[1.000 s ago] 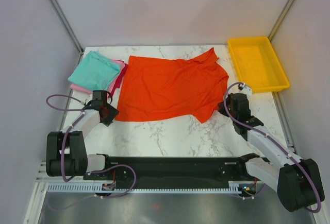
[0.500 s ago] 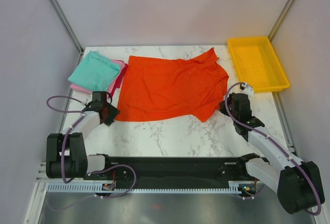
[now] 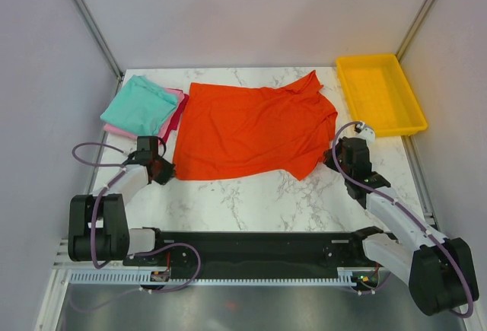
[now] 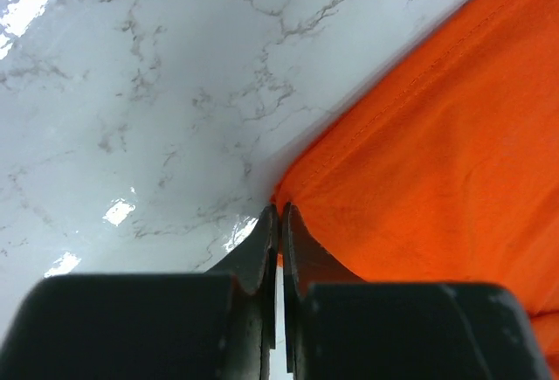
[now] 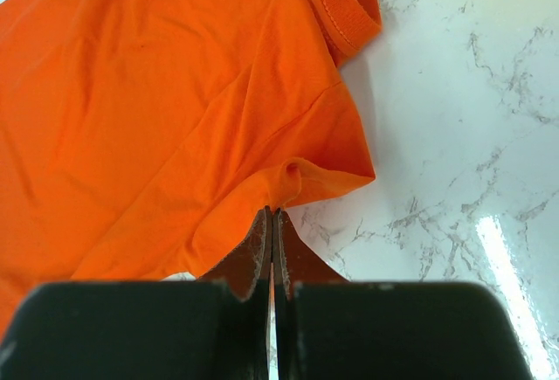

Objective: Fold and stack the t-shirts

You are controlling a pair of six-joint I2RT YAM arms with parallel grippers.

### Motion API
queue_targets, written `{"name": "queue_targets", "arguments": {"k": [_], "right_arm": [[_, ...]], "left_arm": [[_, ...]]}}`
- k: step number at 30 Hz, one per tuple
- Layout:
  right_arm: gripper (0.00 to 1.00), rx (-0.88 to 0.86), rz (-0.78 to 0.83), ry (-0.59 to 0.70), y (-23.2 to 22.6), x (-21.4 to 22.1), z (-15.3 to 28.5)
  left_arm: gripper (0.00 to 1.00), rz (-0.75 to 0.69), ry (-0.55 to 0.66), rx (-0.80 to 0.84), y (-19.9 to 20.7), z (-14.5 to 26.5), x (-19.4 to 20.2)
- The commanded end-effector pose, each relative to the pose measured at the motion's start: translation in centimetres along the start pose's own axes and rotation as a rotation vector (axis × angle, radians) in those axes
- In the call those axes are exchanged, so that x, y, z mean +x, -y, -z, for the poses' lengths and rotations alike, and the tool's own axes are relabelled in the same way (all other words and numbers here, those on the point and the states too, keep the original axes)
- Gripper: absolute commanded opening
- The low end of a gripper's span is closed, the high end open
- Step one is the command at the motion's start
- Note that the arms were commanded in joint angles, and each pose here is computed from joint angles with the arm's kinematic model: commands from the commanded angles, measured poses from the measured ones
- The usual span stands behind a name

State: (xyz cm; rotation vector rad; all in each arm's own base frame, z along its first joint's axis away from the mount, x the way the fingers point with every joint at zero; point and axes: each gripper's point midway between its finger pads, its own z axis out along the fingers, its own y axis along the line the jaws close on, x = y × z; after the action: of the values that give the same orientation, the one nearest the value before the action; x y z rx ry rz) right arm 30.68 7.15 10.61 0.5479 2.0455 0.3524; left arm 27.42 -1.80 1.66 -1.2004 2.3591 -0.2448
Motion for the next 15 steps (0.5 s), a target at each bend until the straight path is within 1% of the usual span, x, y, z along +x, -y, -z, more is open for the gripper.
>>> {"name": "queue_targets", "arguments": {"k": [1,4,5,6,7,8,9,11,12,14,15], "right_arm": [[0.00,0.000,-0.016,0.037,0.0,-0.8,0.1],[0.00,0.007,-0.021,0.056,0.4,-1.1,1.1],[0.00,0.025,-0.021,0.050,1.0,-0.7,1.3],[0.00,0.031,-0.032,0.084,1.2,-1.4,1.9],[0.00,0.043,-0.045,0.092,1.7,-1.4,2.2],[0.00,0.075,-0.044,0.068,2.6,-0.6,2.6],[0.00,0.073,-0.058,0.085,2.7,-1.0,3.3],[0.00,0.091,-0.063,0.046,3.8,0.4,4.2],[0.00,0.066,-0.077,0.073,3.6,0.1,5.1],[0.00,0.070,-0.080,0.042,4.5,1.5,5.9],[0.00,0.032,-0.097,0.069,4.0,1.0,6.7]], "left_arm": [[0.02,-0.016,0.024,0.018,0.4,0.5,-0.6],[0.02,-0.010,0.063,0.037,0.5,1.5,-1.1],[0.02,-0.006,0.098,0.059,0.8,2.4,-1.7],[0.02,-0.003,0.109,0.063,0.8,2.8,-1.8],[0.02,0.001,0.125,0.073,0.8,3.2,-2.1],[0.02,0.005,0.149,0.093,1.1,4.0,-2.5],[0.02,0.006,0.154,0.097,1.0,4.4,-2.5],[0.02,0.008,0.158,0.123,1.4,4.9,-2.5],[0.02,0.008,0.162,0.143,1.7,5.4,-2.5],[0.02,0.005,0.157,0.159,1.8,5.7,-2.3],[0.02,0.006,0.161,0.164,1.9,5.9,-2.4]]}}
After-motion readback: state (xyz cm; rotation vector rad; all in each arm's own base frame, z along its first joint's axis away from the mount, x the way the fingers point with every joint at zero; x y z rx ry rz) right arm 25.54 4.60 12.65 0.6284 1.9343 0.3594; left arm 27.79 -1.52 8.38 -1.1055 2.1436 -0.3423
